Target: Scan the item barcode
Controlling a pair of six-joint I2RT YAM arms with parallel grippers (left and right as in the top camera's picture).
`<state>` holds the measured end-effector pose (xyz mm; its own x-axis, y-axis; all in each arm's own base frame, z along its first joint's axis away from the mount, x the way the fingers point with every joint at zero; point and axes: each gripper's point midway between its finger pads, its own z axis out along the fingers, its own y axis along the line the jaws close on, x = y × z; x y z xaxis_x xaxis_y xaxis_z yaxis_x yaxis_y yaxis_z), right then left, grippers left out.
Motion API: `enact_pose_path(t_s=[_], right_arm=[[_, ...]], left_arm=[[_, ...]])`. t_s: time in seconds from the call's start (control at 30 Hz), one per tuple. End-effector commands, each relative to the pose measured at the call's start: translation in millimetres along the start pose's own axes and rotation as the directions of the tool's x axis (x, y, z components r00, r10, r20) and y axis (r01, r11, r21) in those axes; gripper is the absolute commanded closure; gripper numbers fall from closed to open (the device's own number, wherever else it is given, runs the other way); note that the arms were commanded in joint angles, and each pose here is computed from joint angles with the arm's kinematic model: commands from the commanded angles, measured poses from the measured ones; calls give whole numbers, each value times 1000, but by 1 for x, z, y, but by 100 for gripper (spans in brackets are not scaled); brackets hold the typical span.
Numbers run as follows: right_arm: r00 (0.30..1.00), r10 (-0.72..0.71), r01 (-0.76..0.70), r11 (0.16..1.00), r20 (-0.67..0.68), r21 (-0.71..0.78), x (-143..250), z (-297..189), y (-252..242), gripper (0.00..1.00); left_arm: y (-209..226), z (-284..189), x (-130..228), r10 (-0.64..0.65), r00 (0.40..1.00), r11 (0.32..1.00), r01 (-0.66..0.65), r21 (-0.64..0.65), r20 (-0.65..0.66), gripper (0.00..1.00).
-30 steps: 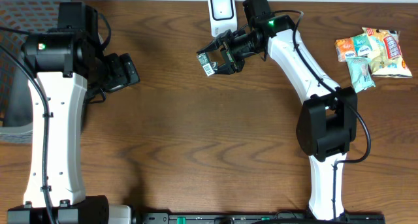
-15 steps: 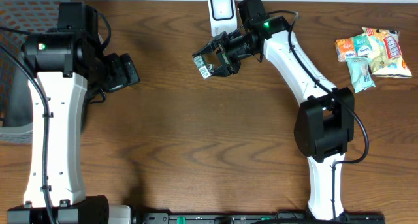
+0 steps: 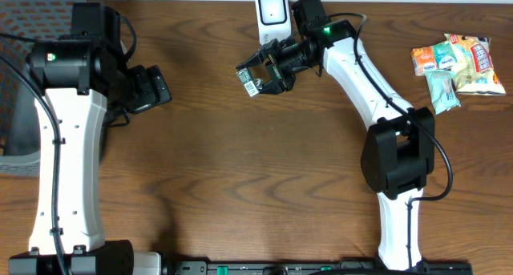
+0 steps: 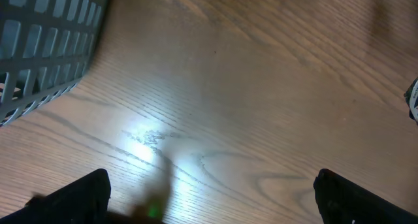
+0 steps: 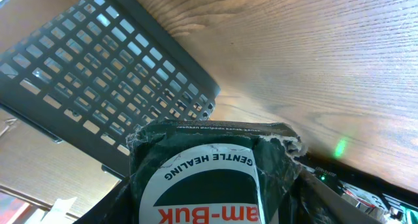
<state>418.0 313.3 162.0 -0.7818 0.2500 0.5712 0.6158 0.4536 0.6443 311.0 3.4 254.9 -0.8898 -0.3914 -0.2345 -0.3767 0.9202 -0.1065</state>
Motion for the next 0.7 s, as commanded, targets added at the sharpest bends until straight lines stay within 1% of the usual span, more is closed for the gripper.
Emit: enact_pose_path(t_s=[0.0,0.67], right_arm=[[999,-33,33,999,-6,-6,7,-2,4,53],[999,-46,46,999,15,23,9,8,1,52]], left_arm=[[1,2,1,-14,1000,1000,14,-6,-8,2],[1,2,1,-14,1000,1000,14,-7,-8,2]])
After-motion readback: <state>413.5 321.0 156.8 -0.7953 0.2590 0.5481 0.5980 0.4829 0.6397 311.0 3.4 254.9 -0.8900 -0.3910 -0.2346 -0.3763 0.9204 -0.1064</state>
